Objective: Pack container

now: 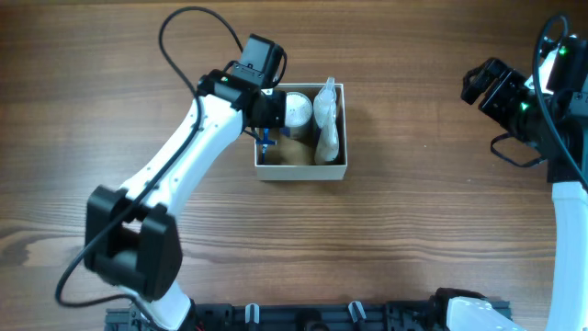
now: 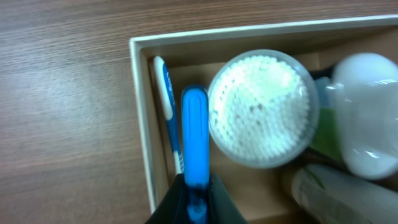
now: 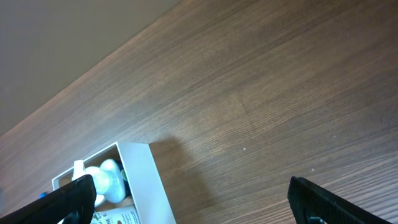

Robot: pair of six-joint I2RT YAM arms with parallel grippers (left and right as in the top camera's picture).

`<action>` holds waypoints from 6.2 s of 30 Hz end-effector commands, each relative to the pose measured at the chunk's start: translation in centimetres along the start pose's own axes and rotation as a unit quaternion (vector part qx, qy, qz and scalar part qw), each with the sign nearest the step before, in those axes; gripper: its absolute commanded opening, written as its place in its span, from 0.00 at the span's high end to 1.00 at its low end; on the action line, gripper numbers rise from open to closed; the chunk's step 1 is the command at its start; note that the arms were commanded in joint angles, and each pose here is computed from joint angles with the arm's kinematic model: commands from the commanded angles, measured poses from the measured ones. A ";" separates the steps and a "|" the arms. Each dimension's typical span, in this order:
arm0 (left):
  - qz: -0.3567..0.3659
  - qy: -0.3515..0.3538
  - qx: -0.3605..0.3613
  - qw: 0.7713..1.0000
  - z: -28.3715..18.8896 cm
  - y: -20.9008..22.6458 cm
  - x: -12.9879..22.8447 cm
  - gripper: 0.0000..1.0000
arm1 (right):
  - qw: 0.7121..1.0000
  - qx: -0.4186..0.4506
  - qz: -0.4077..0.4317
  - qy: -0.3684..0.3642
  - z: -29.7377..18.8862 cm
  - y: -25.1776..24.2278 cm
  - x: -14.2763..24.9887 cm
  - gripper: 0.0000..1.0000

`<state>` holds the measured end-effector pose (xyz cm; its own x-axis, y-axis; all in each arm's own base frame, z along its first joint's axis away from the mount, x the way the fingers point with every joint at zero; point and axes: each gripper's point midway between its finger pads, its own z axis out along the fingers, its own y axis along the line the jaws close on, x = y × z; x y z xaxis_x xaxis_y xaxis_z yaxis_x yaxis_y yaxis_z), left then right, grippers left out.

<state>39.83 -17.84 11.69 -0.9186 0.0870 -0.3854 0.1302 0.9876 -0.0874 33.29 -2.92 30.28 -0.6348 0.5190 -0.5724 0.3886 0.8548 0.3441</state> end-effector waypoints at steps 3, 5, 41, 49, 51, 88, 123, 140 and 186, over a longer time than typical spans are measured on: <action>0.013 0.005 -0.019 1.000 0.4 0.9 0.2 0.46 | 1.000 -0.004 0.000 0.004 0.3 0.2 -0.1 0.00; 0.013 0.004 -0.018 1.000 -0.1 0.9 0.2 0.40 | 1.000 -0.004 0.000 0.004 0.3 0.2 -0.1 0.00; -0.047 -0.239 -0.018 0.970 -26.6 7.5 3.7 0.00 | 1.000 -0.004 0.001 0.004 0.3 0.2 -0.1 0.00; -0.106 -0.309 -0.002 0.945 -26.6 10.8 5.1 0.00 | 1.000 -0.004 0.001 0.004 0.3 0.2 -0.1 0.00; -0.119 -0.334 0.005 0.935 -25.2 11.8 6.2 0.00 | 1.000 -0.004 0.001 0.004 0.3 0.2 -0.1 0.00; -0.079 -0.471 0.064 0.876 -12.5 11.2 15.0 0.00 | 1.000 -0.004 0.000 0.004 0.3 0.2 -0.1 0.00; -0.074 -0.520 0.069 0.848 -11.5 11.4 13.9 0.00 | 1.000 -0.004 0.001 0.004 0.3 0.2 -0.1 0.00; -0.074 -0.520 0.069 0.848 -11.5 11.4 13.9 0.00 | 1.000 -0.004 0.001 0.004 0.3 0.2 -0.1 0.00; -0.074 -0.519 0.069 0.849 -11.4 11.4 13.9 0.00 | 0.891 -0.174 -0.216 -0.359 2.8 -3.9 13.5 0.00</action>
<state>24.29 -3.94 16.02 -0.1198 -0.2739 -0.9543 0.1541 0.9444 -0.2904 25.35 0.23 19.83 -0.0562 0.1307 -0.9898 -0.0691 0.9885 0.1345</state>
